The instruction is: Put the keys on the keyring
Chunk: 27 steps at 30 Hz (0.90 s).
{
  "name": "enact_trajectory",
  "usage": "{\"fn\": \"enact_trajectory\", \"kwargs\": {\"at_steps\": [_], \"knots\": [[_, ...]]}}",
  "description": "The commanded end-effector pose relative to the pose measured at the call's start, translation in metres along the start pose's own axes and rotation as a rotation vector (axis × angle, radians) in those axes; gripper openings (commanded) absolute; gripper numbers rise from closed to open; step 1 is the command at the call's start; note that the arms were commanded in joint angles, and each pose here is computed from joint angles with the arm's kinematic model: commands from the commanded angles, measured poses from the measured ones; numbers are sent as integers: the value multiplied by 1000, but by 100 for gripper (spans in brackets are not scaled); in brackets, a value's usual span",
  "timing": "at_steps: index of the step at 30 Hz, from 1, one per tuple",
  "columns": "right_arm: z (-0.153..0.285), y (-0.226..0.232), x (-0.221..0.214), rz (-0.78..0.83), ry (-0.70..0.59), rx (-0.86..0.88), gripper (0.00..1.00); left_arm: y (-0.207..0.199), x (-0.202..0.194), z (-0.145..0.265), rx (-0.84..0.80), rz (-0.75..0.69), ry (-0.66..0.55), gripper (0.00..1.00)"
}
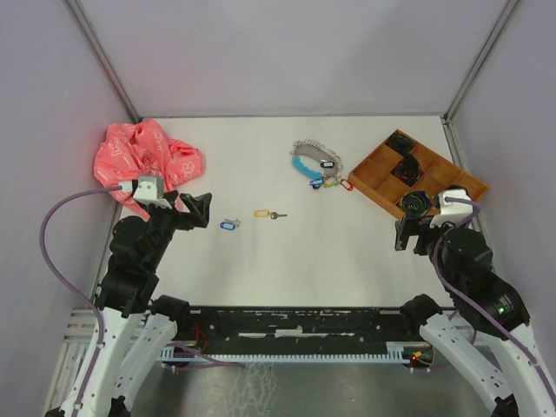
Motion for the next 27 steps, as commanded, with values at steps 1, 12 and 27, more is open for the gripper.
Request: {"fn": "enact_trajectory", "kwargs": {"at_steps": [1,12,27], "knots": [[-6,5,7,-3,-27,13,100,2,5,2,14,-46,-37,99],[-28,26,2,-27,45,93,100,1,2,-1,2,-45,-17,99],[-158,112,-23,59,293,360,100,-4,-4,-9,-35,-48,27,99]]}}
Point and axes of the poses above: each gripper's point midway between its finger pads, its own z axis back along the fingers, its own y axis along the line the jaws close on, x = y × z, the point moved 8 cm from there along z, back along the fingers, and after that the axes turned 14 degrees about -z, right-handed, at the moved point
